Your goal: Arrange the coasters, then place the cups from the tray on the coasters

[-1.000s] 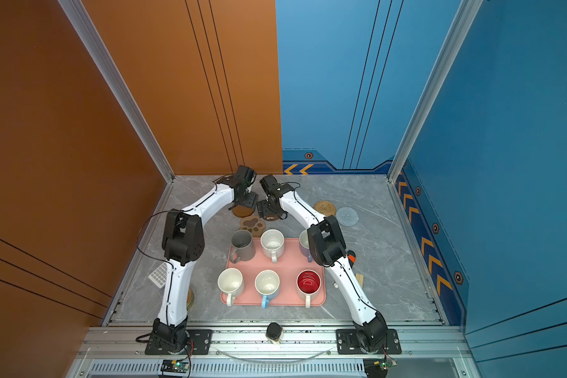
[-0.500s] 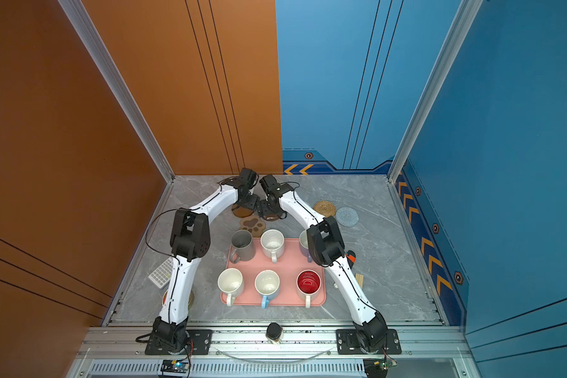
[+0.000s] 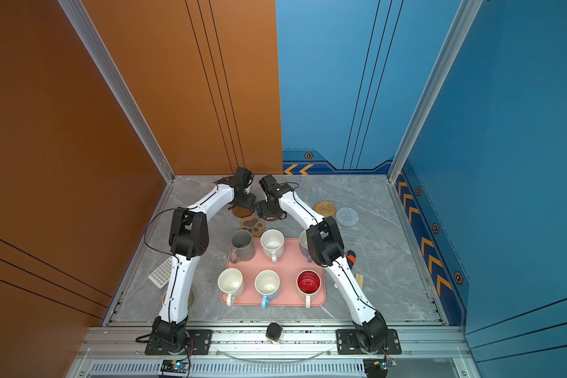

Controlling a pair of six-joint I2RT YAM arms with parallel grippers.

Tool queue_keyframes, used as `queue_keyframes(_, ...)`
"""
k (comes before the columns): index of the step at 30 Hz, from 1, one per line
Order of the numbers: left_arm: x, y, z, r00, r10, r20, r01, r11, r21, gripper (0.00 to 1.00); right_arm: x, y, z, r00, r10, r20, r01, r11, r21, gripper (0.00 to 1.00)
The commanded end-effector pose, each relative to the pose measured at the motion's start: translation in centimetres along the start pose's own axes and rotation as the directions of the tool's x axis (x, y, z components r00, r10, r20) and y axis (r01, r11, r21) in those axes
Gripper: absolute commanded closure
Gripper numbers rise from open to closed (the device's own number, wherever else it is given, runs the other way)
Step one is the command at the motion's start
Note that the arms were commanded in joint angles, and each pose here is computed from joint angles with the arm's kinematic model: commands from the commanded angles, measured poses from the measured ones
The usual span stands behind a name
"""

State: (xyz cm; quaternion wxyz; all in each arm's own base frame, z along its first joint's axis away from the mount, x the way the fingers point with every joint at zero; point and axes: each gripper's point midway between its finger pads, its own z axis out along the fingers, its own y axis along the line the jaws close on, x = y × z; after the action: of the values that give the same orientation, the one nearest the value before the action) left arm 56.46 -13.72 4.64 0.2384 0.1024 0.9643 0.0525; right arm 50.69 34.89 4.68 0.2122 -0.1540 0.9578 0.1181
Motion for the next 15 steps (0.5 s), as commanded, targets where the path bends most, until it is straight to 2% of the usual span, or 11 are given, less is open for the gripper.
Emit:
queue_keyframes(1,1.6,0.0,1.1,0.997,-0.003,-0.073,0.004,1.0,0.019,0.24,1.7,-0.3,0.7,0.997,-0.035,-0.063,0.037,0.999,0.031,0.08)
queue_keyframes(7,2.5,1.1,0.8,0.994,-0.004,-0.114,0.002,1.0,-0.013,0.26,2.4,-1.7,0.1,0.994,-0.06,-0.094,0.071,0.991,0.11,0.08)
queue_keyframes(15,2.5,2.3,-0.1,0.994,0.0,-0.113,-0.006,0.998,-0.056,0.27,2.7,-3.2,-0.5,0.991,-0.07,-0.114,0.089,0.981,0.175,0.08)
